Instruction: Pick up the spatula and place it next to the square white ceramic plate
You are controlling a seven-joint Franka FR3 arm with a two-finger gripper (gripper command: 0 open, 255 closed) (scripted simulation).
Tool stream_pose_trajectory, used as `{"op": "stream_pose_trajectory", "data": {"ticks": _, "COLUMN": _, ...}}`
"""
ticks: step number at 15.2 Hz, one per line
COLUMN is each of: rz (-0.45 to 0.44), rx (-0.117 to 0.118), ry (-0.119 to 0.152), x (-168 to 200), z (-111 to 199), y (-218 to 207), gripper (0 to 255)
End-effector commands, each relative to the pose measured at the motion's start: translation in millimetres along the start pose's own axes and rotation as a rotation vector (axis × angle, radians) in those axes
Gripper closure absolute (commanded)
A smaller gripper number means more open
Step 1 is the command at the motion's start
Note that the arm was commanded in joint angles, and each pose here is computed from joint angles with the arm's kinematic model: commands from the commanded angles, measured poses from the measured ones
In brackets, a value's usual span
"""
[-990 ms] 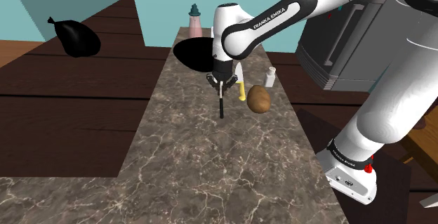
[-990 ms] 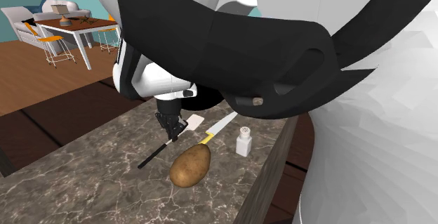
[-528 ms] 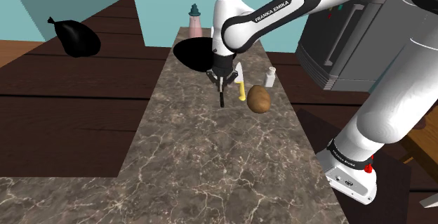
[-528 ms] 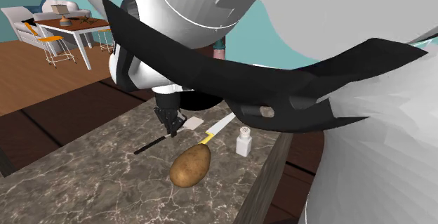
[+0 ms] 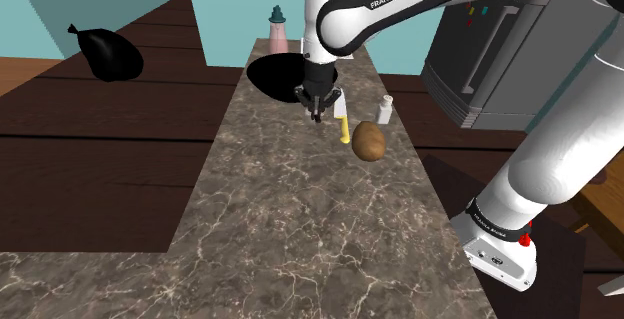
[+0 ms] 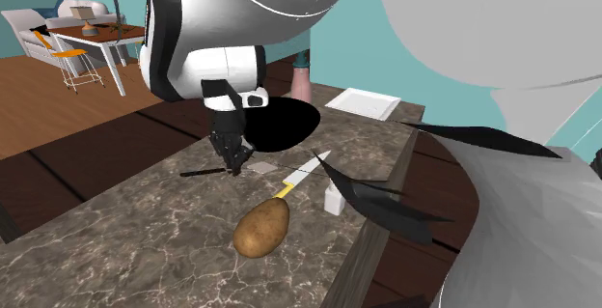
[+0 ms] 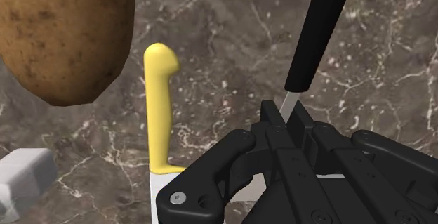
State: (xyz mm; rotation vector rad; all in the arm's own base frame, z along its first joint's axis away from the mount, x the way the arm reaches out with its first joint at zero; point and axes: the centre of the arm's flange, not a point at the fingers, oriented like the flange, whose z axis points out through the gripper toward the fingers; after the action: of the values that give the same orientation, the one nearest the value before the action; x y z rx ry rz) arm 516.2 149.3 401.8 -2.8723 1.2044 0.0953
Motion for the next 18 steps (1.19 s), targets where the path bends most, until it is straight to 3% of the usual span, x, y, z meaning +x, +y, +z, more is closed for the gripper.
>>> {"op": "stream_pose_trajectory", "data": {"ticks": 1, "rz": 0.000, "rx": 0.000, "ry": 0.000, "x": 0, "z": -11, "y": 1, "gripper": 255}}
{"op": "stream_pose_trajectory", "data": {"ticks": 5, "rz": 0.000, "rx": 0.000, "ry": 0.000, "x": -1, "z": -27, "y": 1, "gripper": 255}}
{"op": "stream_pose_trajectory", "data": {"ticks": 18, "rz": 0.000, "rx": 0.000, "ry": 0.000, "x": 152, "z": -37, "y": 77, "gripper": 255}}
